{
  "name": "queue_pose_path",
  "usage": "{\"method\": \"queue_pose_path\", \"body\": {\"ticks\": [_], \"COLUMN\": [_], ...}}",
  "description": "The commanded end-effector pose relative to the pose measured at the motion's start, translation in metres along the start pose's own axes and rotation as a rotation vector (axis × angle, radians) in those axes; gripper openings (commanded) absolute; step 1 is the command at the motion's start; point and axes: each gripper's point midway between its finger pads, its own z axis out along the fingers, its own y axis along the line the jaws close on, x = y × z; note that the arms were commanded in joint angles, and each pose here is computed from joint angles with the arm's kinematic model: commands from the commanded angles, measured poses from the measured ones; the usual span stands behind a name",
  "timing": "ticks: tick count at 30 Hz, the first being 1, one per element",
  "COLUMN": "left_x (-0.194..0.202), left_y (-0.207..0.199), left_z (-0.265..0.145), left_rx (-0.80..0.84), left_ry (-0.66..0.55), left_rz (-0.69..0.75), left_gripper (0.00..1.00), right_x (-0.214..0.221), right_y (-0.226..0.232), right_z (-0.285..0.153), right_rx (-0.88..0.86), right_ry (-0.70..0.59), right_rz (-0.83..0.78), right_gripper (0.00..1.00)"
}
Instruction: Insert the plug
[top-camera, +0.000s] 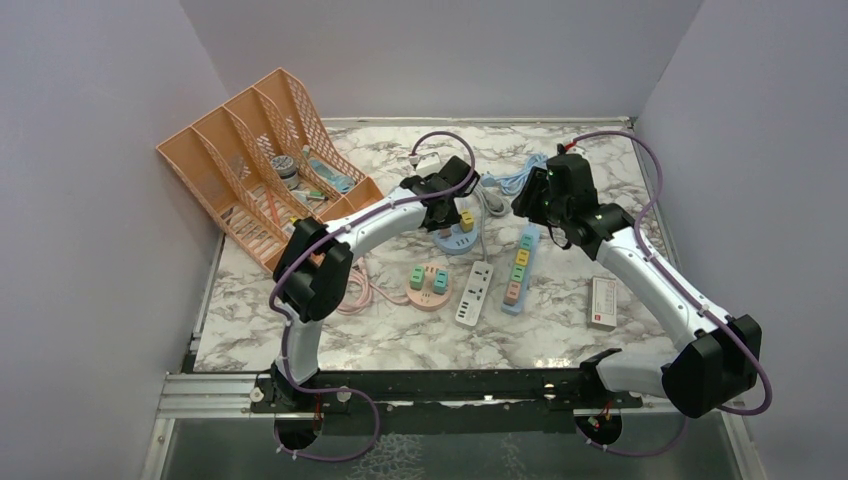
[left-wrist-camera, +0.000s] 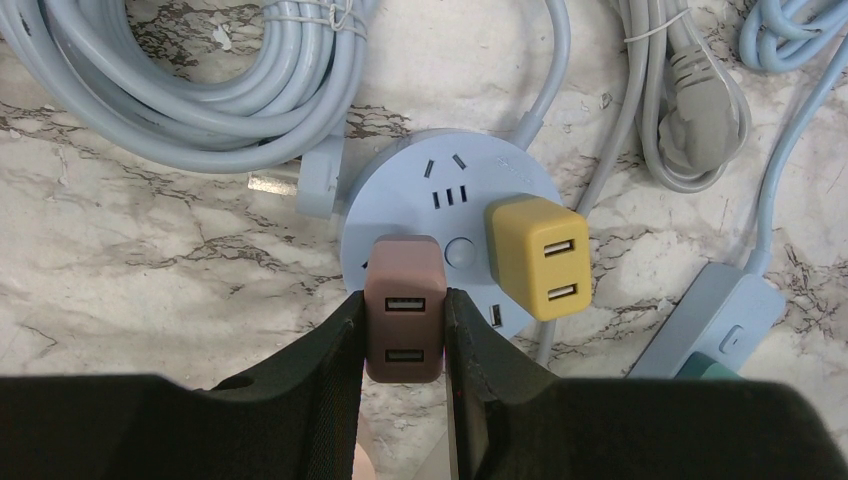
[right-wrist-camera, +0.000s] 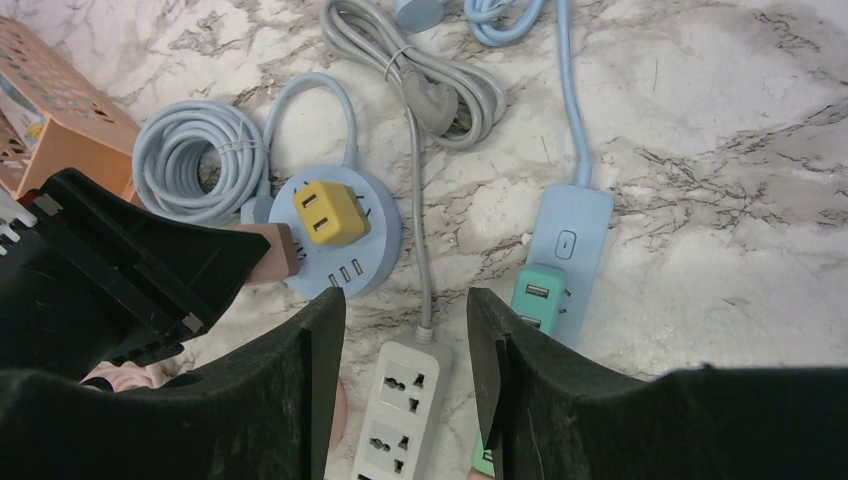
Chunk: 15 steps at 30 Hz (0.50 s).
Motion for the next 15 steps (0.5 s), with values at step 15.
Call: {"method": "queue_pose_path", "body": {"ticks": [15], "left_x": [0.016], "left_y": [0.028], "left_z": [0.035], "left_rx": [-0.238], "left_ry": [0.018], "left_rz": [0.162], "left_gripper": [0.0], "right_x": [0.006], "right_y": [-0.002], "right_z": [0.006], "right_rx": [-0.004], "right_ry": [0.012], "right_rz": [-0.023], "right_gripper": [0.48]}}
